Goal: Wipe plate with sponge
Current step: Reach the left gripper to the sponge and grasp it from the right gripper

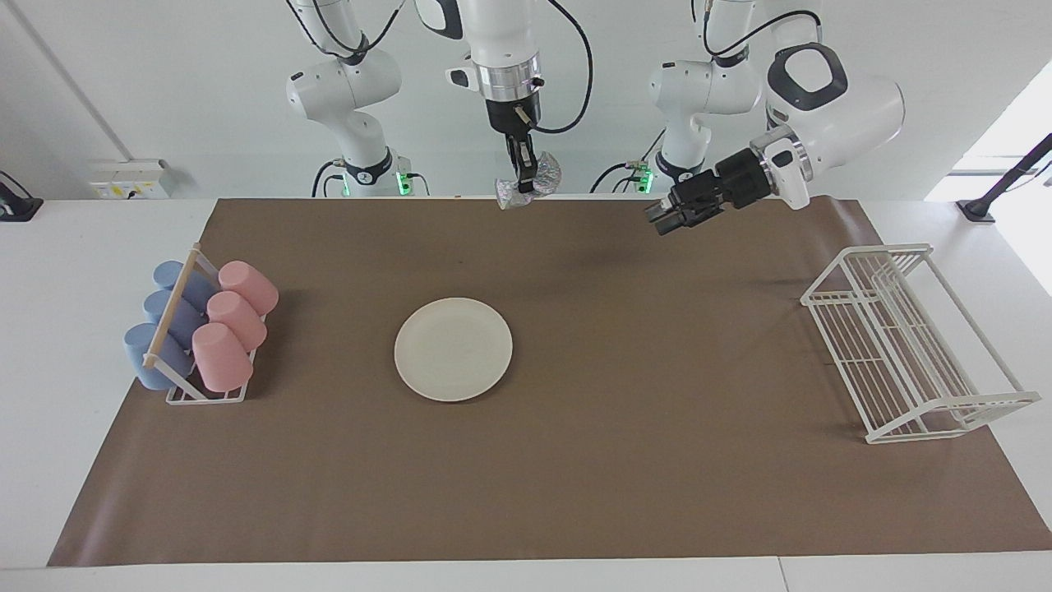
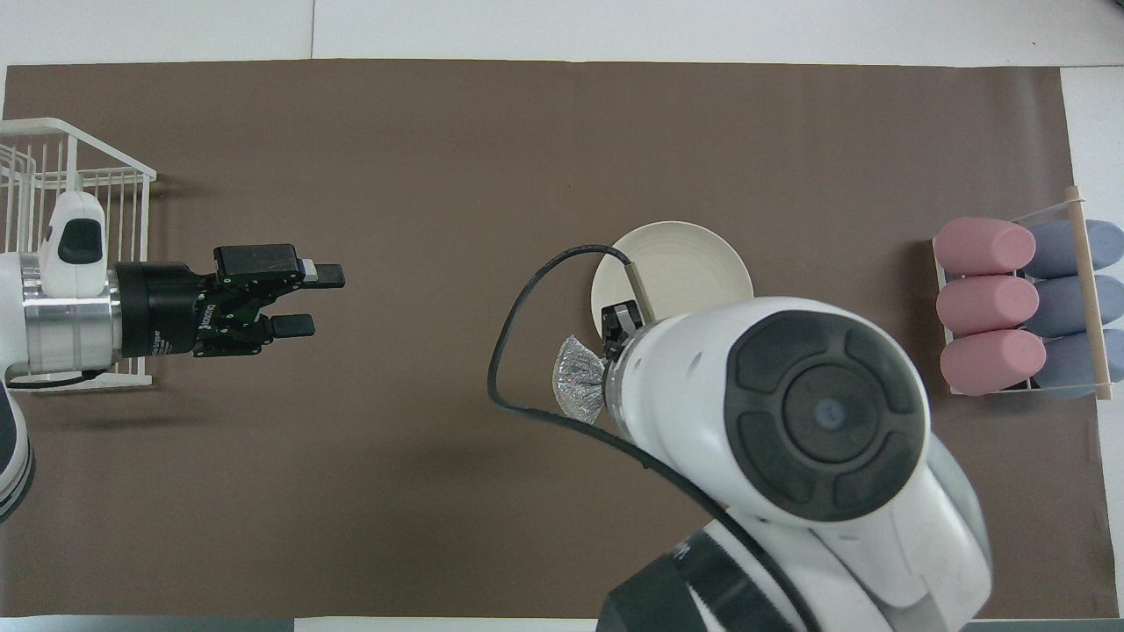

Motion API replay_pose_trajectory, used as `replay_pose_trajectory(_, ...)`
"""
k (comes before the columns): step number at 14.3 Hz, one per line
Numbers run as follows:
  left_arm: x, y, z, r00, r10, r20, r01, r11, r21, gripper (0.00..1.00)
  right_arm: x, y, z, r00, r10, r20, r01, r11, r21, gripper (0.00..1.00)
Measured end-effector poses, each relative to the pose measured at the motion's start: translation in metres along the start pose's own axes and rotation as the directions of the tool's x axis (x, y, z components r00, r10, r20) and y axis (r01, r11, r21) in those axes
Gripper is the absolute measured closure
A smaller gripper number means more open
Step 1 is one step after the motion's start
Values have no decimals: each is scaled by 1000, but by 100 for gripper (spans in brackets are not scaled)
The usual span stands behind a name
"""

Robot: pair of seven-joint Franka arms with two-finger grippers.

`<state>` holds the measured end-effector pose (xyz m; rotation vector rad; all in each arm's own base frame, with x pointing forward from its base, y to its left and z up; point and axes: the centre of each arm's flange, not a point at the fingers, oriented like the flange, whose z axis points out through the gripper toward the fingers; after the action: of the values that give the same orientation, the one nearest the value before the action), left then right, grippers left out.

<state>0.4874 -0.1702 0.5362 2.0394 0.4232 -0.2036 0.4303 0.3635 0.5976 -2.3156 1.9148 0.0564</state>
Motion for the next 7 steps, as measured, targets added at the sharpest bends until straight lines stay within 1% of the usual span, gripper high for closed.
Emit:
replay_pose_trajectory(3, -27, 16, 39, 996, 24, 84, -23, 1000, -18, 1, 2, -2, 3, 1000, 5, -2, -5, 1000, -5, 92)
replay_pose_trajectory(5, -39, 19, 56, 990, 74, 120, -73, 997, -9, 1, 3, -3, 3, 1000, 7, -3, -7, 1000, -5, 92)
replay_pose_trajectory(7, -41, 13, 67, 982, 116, 148, -117, 993, -2, 1, 3, -3, 3, 1000, 7, -2, -7, 1000, -4, 92)
